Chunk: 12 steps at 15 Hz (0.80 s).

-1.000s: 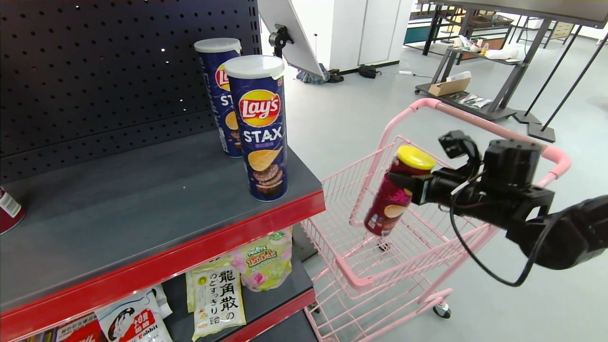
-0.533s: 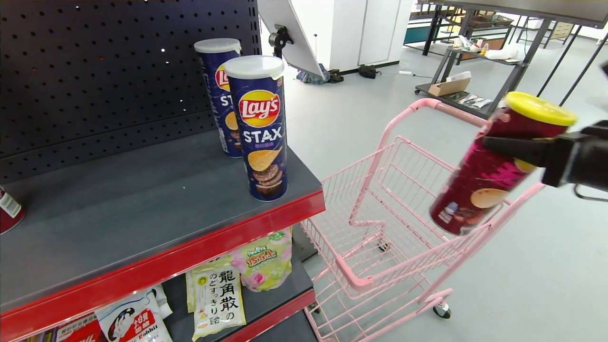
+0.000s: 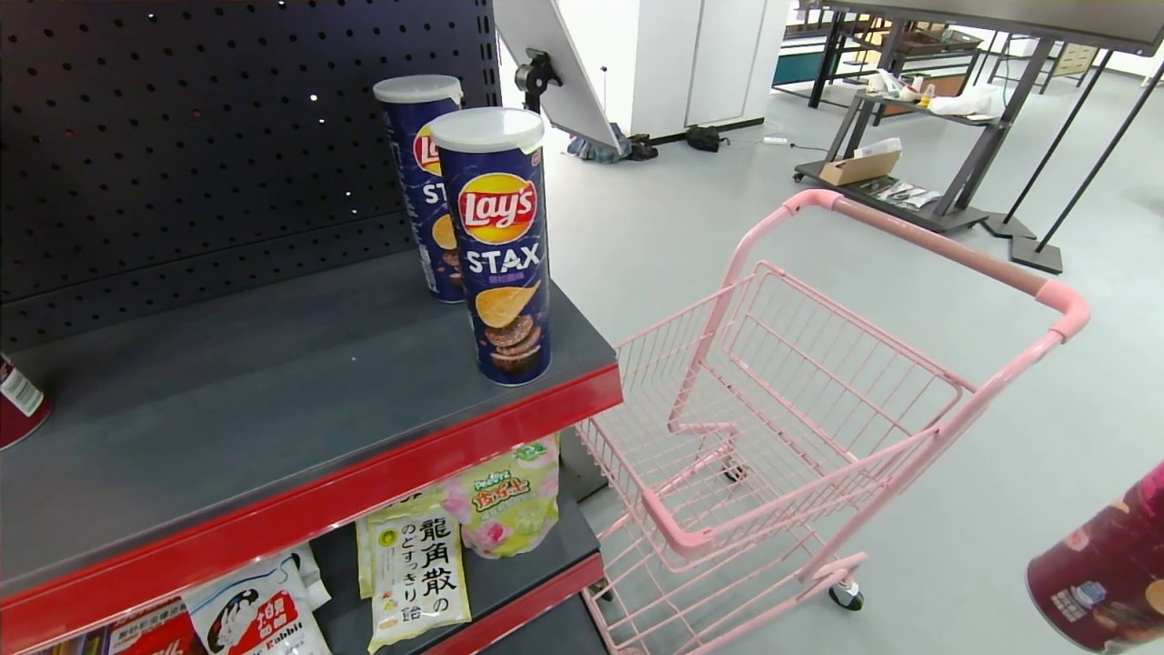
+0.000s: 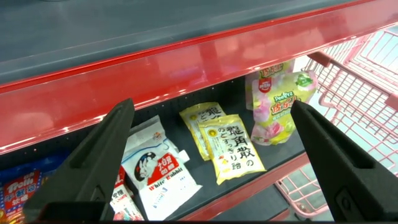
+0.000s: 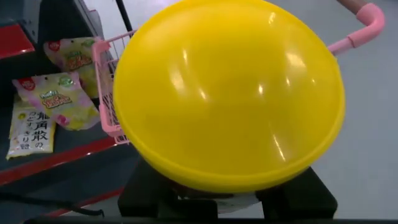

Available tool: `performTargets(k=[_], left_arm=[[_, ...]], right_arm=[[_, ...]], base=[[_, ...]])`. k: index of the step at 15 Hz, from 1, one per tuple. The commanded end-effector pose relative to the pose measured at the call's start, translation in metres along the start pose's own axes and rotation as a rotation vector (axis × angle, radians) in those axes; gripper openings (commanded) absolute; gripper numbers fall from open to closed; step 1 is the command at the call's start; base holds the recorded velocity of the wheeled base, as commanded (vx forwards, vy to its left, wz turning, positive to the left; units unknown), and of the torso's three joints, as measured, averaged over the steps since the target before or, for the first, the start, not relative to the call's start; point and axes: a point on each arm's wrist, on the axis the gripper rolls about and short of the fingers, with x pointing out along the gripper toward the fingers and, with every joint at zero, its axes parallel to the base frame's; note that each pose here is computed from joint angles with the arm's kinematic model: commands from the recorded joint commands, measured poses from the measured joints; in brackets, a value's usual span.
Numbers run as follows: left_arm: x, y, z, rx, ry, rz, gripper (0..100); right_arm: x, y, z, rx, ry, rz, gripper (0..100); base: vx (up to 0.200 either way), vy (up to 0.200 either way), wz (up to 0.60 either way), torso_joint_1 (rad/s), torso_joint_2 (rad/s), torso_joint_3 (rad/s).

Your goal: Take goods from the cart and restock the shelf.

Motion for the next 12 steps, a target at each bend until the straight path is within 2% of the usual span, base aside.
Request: performTargets(k=[1,8,12], left_arm=[[0.0000,0.0000,-0.0001,0.000,0.000,0.000,100],[0.0001,0.0000,0.0000,0.000,0.001,0.000,100],[0.0001,0.0000,0.0000,0.000,0.001,0.000,100]], right_arm=[[-0.0071,0.0001,-0.0056,-0.023,-0.021,-0.011,0],[-0.0056,0.0001,-0.0061,-0.069,-0.012,-0.006,0],[-0.0024,0.0001,-0.0063,-0.069,0.002,-0.002,0]], base=[[0.000,0.000,0.00,0.000,0.00,0.000],[0.000,0.000,0.00,0.009,-0.03,-0.016],[0.000,0.000,0.00,0.185,-0.50,-0.306]])
